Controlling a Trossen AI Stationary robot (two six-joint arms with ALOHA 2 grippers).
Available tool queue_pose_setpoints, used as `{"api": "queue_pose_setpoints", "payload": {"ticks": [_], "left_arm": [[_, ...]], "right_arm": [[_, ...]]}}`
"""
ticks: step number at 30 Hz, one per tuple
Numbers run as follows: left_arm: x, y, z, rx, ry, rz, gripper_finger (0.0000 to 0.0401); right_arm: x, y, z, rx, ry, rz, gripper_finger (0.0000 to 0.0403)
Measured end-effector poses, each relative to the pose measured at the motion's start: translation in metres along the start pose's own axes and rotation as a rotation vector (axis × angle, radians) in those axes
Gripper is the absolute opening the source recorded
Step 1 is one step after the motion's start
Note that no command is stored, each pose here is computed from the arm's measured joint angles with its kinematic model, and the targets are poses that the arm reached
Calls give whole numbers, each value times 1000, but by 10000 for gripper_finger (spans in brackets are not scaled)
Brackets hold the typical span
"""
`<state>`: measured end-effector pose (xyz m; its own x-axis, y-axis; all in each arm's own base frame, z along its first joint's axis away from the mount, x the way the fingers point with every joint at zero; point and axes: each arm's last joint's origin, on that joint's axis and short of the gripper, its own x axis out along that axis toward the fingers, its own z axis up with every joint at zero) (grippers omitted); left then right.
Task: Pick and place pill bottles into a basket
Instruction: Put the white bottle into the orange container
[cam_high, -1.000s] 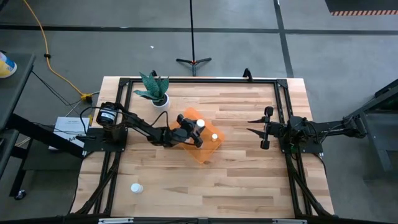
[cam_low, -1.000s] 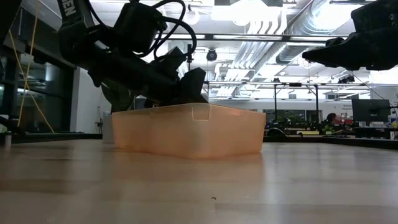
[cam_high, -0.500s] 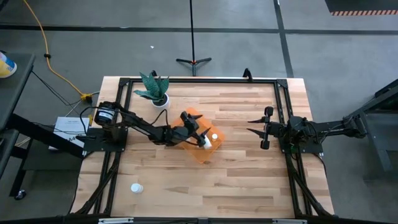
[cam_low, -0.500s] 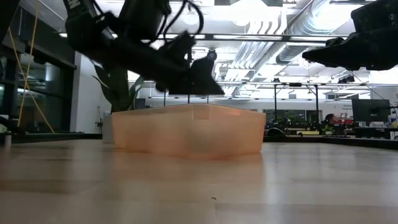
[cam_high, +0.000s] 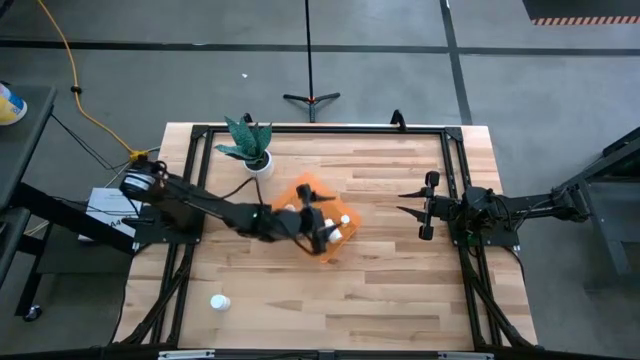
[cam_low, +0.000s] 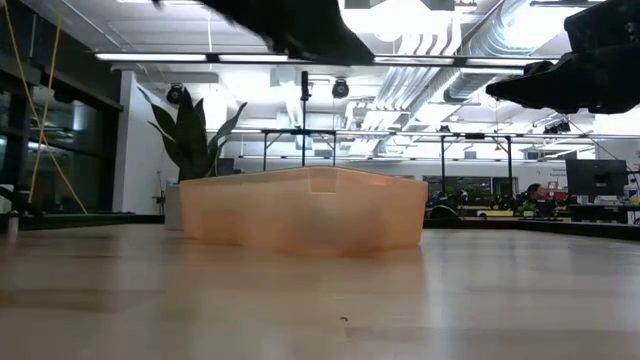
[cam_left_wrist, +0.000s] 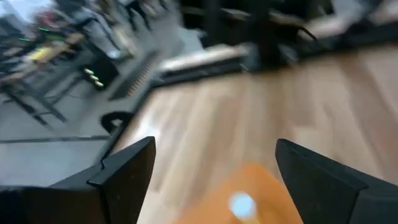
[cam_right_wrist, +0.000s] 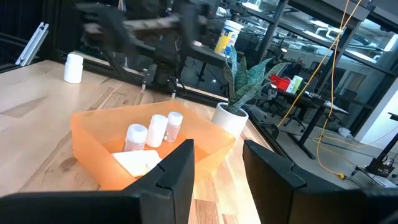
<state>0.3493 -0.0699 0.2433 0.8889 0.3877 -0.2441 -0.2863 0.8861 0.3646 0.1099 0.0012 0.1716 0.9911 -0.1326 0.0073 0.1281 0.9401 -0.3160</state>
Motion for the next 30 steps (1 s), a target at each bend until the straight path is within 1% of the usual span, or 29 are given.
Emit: {"api": "queue_pose_setpoints", "payload": {"ticks": [3,5,6,8,10,14,17,18,20,22,25,27,30], "left_arm": [[-17,-15,20,62,109,-87,360],[-32,-22,34,74,194,-154,358],[-39,-25,42,61,231,-184,358],[-55,-28,57,-5,303,-243,358],[-70,-28,68,-111,391,-293,358],[-99,-23,88,-467,626,-362,358],[-114,-29,90,-667,793,-401,358],[-118,-32,88,-713,839,-400,358],[-128,-37,83,-749,929,-375,358],[-137,-40,73,-746,1011,-315,358],[-146,-44,51,-765,1184,-134,358],[-152,-44,38,-836,1304,-8,358],[-154,-48,19,-947,1505,152,358]], "right_arm": [[0,0,0,0,0,0,129],[0,0,0,0,-1,0,129],[0,0,0,0,0,-1,129],[0,0,0,4,-1,-1,129],[0,0,0,4,0,-1,129],[0,0,0,5,-1,-1,129],[0,0,0,5,-1,-1,129],[0,0,0,4,-1,-1,129],[0,0,0,2,-1,-1,129],[0,0,0,1,-1,-1,129],[0,0,0,-3,-1,-1,129],[0,0,0,-15,-3,-2,129],[0,0,0,-17,-3,-2,129]]}}
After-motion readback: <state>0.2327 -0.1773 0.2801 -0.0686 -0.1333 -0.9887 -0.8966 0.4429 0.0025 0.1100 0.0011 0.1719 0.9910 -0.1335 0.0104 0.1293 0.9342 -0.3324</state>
